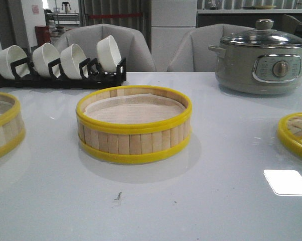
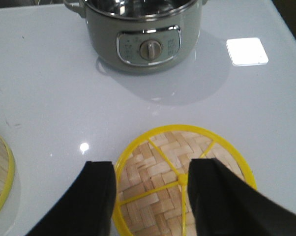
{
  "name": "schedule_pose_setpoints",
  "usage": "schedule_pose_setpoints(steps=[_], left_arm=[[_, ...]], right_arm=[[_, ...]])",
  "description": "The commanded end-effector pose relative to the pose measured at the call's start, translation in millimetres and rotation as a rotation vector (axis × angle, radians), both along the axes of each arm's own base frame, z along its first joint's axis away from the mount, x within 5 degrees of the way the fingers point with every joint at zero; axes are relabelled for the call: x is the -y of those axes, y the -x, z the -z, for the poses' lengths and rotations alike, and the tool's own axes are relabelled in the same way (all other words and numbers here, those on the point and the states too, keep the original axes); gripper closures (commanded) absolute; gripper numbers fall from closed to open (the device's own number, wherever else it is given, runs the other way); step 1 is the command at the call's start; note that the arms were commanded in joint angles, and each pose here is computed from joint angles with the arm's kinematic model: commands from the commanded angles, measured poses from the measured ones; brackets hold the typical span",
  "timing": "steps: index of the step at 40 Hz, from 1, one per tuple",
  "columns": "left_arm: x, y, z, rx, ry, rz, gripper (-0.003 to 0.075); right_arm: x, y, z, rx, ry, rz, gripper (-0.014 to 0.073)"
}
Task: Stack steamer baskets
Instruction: 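Lower the left gripper and grasp the rim of the nearby steamer basket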
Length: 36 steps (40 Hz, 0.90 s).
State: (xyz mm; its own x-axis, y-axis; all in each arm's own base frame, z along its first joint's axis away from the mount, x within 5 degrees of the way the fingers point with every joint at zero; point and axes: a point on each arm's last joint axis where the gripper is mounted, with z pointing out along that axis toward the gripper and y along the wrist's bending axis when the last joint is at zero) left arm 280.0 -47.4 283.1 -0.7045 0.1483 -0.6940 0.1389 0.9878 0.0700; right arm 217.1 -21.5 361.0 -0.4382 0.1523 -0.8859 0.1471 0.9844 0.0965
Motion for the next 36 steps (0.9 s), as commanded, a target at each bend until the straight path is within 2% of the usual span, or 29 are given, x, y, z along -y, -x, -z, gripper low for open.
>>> schedule_pose_setpoints(steps=[1, 10, 19, 36], left_arm=[[6, -19, -21, 0.100, 0.032, 0.008, 0.0248], [12, -58, -11, 0.007, -0.014, -0.004, 0.0248], [17, -88, 13, -0.094, -0.046, -0.015, 0.0248], [22, -104, 58, -0.223, -0.023, -0.032, 0.0249]], right_arm=[[1, -1, -25, 0.159, 0.036, -0.003, 0.0152], [1, -1, -23, 0.134, 0.033, -0.003, 0.0152], [0, 0, -21, 0.110, 0.031, -0.003, 0.0152], [0, 0, -21, 0.110, 0.031, -0.003, 0.0152]])
